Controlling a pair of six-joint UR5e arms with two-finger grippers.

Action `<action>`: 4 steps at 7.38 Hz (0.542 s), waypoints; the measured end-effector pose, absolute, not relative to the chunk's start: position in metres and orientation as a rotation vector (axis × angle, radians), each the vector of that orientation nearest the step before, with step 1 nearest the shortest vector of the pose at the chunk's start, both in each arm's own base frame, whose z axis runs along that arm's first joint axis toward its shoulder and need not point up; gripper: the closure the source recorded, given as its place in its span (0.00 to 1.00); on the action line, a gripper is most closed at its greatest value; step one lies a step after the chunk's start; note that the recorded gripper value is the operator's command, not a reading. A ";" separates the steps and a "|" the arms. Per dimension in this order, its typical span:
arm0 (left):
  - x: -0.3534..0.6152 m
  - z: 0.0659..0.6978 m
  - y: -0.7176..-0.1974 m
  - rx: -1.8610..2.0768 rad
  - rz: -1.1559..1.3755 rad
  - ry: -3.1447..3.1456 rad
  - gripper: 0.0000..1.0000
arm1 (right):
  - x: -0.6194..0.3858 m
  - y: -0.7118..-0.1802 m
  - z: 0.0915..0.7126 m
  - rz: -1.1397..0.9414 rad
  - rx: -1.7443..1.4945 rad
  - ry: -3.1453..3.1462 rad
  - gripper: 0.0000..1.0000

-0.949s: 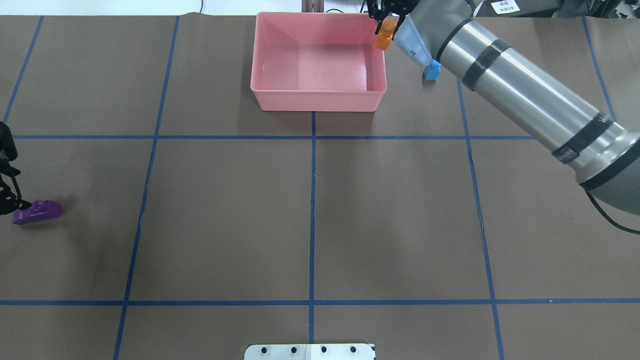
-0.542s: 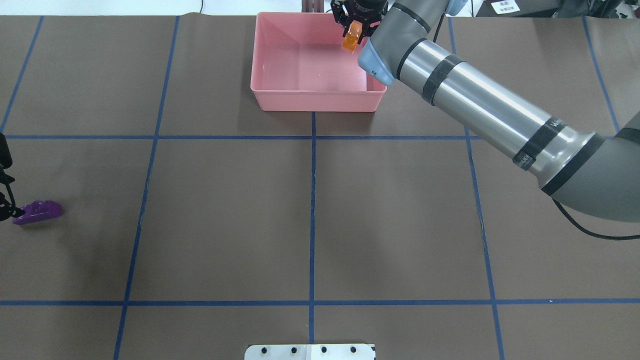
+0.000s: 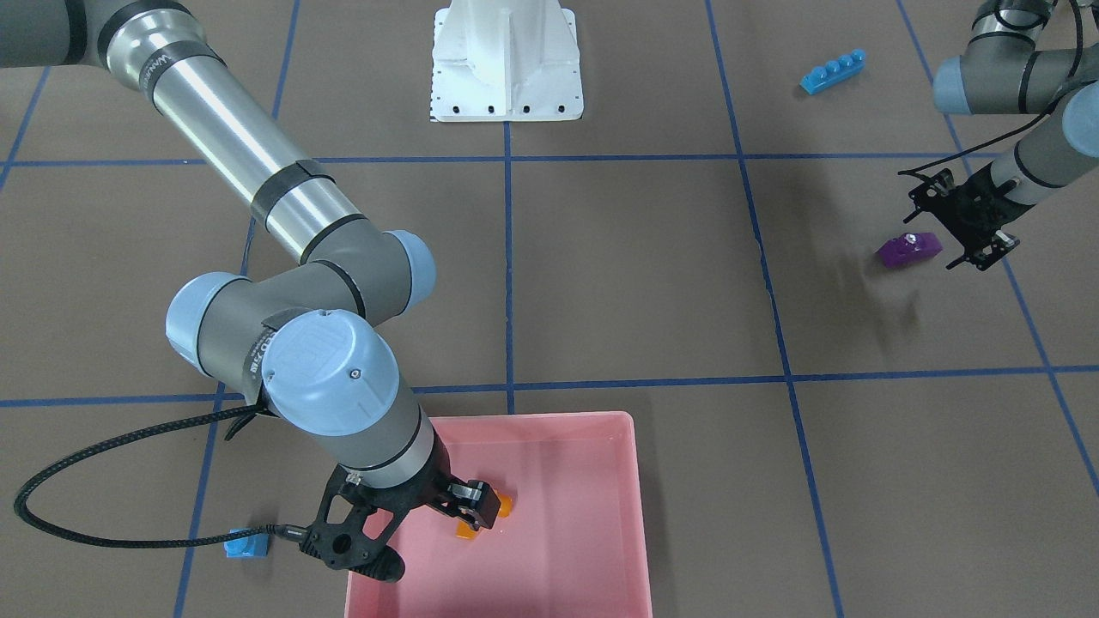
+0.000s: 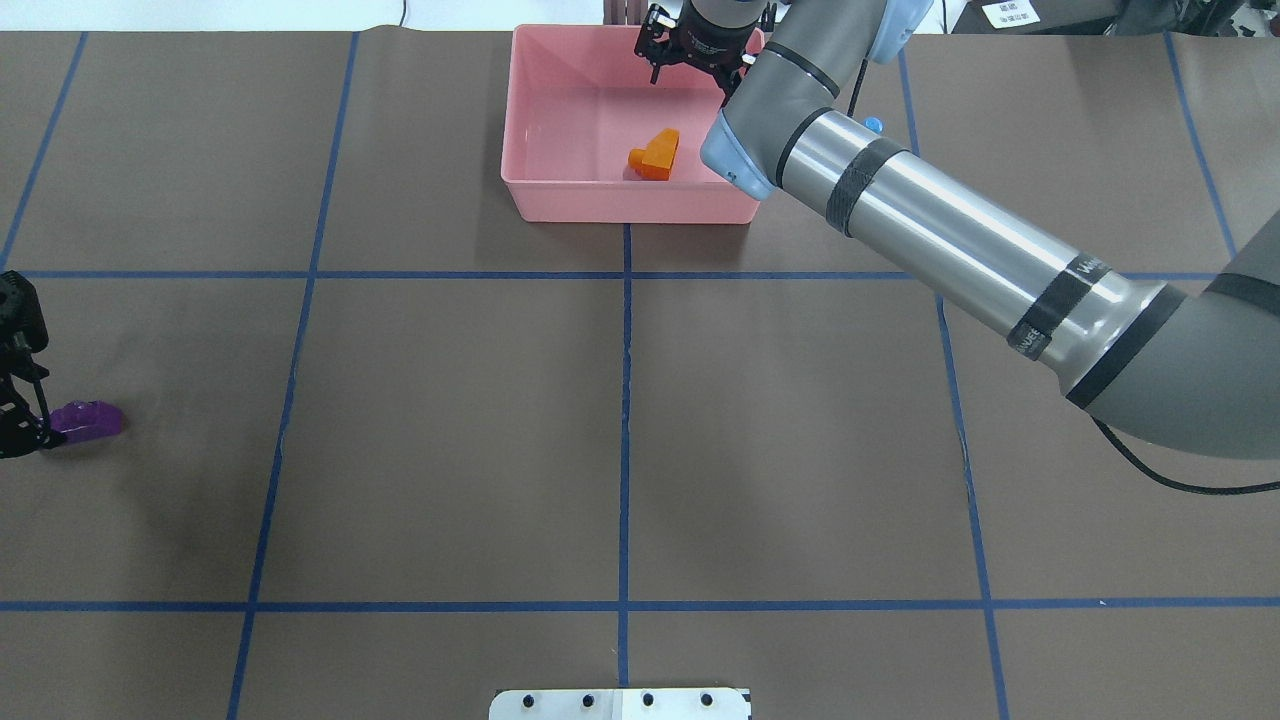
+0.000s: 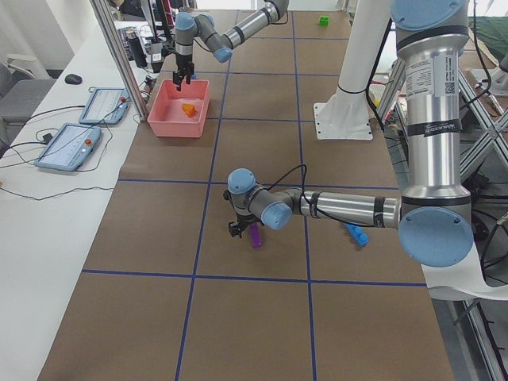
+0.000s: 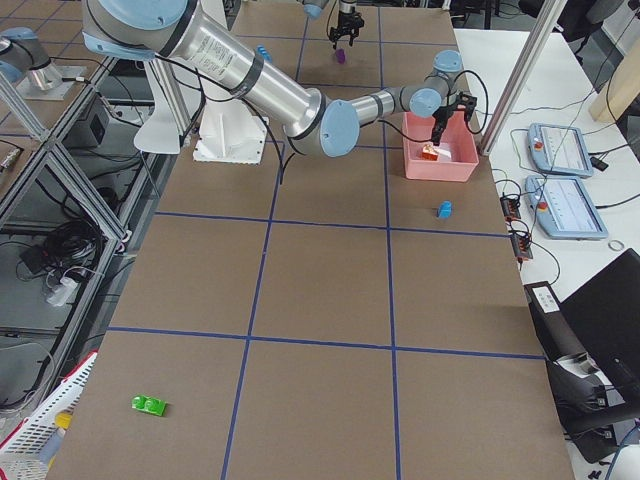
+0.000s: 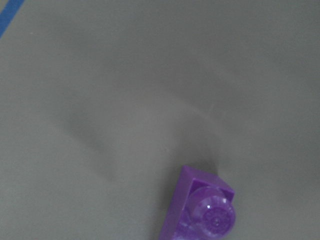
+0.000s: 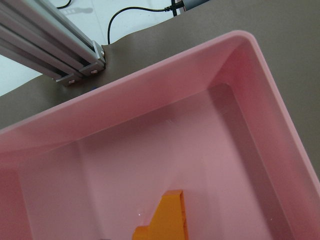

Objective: Put all blocks into box

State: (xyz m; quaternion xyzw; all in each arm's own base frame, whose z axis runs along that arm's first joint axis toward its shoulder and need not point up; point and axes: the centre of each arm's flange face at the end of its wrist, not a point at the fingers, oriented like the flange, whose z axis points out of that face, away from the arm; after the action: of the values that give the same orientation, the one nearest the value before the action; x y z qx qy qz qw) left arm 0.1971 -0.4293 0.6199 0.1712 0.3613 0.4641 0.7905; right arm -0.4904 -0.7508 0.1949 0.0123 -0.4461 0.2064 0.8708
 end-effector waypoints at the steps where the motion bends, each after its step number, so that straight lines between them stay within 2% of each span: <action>1: 0.204 0.621 -0.428 0.362 1.011 0.779 0.01 | -0.477 -0.756 0.194 0.421 0.018 -0.947 0.00; 2: 0.208 0.621 -0.429 0.360 1.017 0.780 0.11 | -0.459 -0.762 0.201 0.404 0.014 -0.960 0.00; 4: 0.217 0.624 -0.435 0.354 1.023 0.780 0.95 | -0.398 -0.765 0.252 0.367 0.013 -0.981 0.00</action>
State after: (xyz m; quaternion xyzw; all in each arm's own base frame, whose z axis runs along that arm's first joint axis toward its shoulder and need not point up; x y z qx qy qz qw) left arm 0.2165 -0.4348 0.6242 0.1643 0.3617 0.4745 0.7855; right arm -0.3977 -0.7655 0.2523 0.0060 -0.4685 0.1750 0.8659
